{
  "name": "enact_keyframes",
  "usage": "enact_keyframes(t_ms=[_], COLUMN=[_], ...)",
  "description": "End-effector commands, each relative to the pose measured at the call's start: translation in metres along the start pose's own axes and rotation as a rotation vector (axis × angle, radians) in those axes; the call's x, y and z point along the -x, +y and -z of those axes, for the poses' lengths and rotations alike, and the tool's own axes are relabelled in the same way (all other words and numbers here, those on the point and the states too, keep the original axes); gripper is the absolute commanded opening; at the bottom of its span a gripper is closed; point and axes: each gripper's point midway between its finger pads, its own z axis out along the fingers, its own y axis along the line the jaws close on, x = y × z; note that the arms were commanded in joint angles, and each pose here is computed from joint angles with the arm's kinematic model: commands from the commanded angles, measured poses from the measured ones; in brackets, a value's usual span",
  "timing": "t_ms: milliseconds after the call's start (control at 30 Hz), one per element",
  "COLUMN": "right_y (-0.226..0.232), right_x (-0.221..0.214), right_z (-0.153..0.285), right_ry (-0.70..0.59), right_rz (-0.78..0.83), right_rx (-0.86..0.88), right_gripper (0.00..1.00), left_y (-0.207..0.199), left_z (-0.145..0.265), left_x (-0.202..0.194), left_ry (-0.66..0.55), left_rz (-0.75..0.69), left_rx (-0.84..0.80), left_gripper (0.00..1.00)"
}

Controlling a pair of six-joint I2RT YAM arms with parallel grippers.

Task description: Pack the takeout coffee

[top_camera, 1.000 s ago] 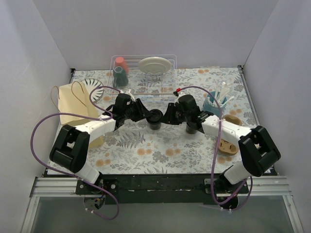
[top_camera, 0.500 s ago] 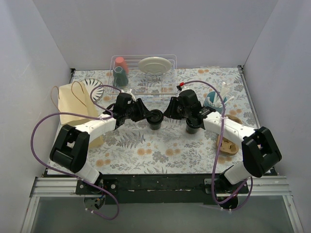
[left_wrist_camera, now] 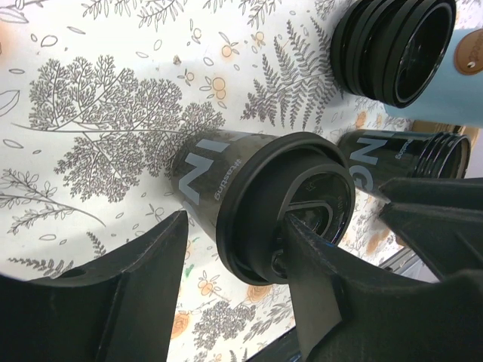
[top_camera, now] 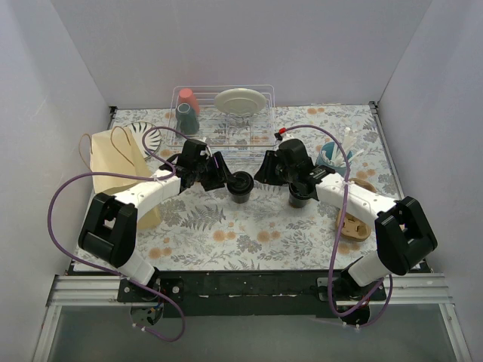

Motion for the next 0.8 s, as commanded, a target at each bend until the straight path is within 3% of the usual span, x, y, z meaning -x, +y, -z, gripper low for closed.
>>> enact_keyframes(t_ms=[0, 333, 767], right_y=[0.003, 0.018, 0.003], right_x=[0.010, 0.004, -0.015], right_z=[0.001, -0.007, -0.021], right_ry=[-0.028, -0.002, 0.025], right_rz=[0.016, 0.000, -0.057], right_rx=[0.022, 0.121, 0.100], right_gripper=[0.38, 0.37, 0.33], left_y=[0.040, 0.045, 0.068], left_z=[0.005, 0.000, -0.007], left_x=[-0.040, -0.045, -0.060], left_ry=[0.156, 0.173, 0.186], left_rz=[-0.016, -0.011, 0.008], left_rx=[0.163, 0.168, 0.222], left_gripper=[0.51, 0.49, 0.46])
